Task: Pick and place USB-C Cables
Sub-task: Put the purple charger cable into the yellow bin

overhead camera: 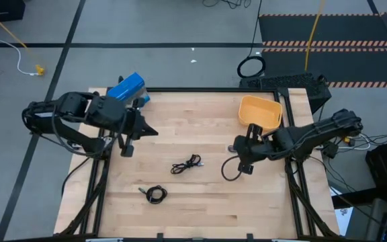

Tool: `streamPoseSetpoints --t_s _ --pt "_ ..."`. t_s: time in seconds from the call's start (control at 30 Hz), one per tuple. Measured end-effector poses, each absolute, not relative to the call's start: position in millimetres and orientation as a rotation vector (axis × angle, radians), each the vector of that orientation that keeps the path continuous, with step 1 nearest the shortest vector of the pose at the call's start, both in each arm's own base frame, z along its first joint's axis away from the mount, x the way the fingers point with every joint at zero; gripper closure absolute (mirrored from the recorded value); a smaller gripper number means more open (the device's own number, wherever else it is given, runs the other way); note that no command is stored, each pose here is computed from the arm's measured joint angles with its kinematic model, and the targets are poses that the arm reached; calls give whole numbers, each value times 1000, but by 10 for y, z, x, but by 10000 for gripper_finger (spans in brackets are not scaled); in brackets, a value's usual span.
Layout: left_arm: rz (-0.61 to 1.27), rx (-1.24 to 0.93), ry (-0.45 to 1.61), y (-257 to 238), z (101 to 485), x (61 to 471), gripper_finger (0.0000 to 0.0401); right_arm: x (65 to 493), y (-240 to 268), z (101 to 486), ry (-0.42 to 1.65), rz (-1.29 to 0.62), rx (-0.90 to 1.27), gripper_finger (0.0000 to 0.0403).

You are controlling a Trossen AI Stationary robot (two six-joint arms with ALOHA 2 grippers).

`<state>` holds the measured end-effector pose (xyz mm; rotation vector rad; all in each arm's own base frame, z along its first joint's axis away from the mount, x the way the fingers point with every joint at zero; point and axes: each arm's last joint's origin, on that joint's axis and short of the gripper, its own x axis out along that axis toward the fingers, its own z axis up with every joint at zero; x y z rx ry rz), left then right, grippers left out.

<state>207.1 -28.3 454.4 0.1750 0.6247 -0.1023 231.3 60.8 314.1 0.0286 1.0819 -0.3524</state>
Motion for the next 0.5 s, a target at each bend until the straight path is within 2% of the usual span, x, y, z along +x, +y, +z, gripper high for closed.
streamPoseSetpoints --t_s 0.27,0.5 --pt "-106 144 724 -365 4064 2282 393 2322 562 3123 1079 -392 18 403" --pt "-72 175 714 -391 3685 2442 393 2305 470 2912 1147 -427 23 403"
